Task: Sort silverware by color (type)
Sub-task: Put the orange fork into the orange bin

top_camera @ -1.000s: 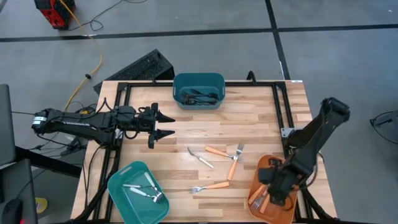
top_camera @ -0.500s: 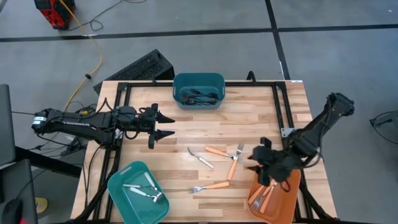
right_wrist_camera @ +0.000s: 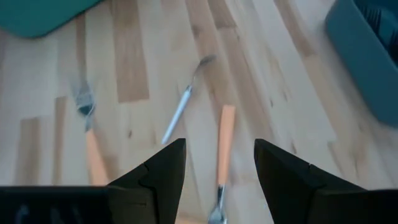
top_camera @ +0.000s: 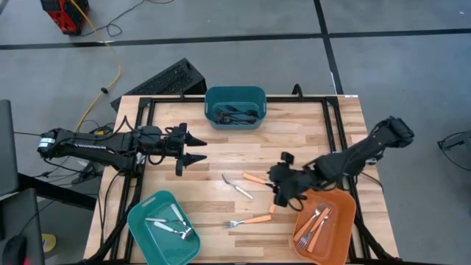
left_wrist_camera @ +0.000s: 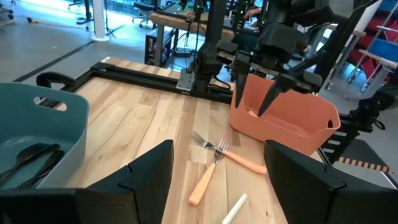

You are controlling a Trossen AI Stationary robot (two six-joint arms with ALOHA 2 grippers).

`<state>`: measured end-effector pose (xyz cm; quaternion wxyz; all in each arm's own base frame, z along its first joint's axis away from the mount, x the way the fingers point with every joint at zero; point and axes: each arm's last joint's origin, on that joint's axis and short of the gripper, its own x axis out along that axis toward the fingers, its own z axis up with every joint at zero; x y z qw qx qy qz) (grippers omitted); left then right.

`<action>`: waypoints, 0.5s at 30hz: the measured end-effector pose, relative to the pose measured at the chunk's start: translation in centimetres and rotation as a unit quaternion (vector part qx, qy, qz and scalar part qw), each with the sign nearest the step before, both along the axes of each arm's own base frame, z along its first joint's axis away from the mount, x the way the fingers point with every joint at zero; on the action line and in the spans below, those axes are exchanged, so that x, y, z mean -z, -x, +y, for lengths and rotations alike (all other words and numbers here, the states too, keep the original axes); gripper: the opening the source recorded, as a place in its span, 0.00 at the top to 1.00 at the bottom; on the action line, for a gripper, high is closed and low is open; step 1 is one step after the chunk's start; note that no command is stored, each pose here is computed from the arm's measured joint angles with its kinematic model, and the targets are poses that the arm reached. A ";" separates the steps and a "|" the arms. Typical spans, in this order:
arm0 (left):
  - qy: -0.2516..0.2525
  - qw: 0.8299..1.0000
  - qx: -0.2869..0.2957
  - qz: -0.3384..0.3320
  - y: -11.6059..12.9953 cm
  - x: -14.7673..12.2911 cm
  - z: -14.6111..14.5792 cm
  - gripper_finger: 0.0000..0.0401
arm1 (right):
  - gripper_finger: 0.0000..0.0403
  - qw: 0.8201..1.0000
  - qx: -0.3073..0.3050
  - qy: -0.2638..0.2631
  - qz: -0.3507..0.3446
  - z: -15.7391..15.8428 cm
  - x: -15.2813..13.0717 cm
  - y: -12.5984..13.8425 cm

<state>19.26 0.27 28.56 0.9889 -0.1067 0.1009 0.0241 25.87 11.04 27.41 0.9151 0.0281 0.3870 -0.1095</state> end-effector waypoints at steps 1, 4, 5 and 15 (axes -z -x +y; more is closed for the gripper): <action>0.000 1.000 0.000 0.003 0.0 0.1 0.0 0.41 | 0.47 1.000 -0.001 0.005 -0.003 -0.2 0.2 -0.6; 0.000 1.000 0.000 0.008 0.0 0.2 0.0 0.41 | 0.47 1.000 -0.011 0.008 -0.019 -0.7 0.9 -2.3; 0.000 1.000 0.000 0.008 0.0 0.2 0.0 0.41 | 0.47 1.000 -0.013 0.006 -0.025 -0.9 1.1 -2.9; -0.008 1.000 0.002 0.008 0.0 0.2 0.0 0.41 | 0.47 1.000 0.004 -0.019 -0.022 -1.9 4.6 -6.7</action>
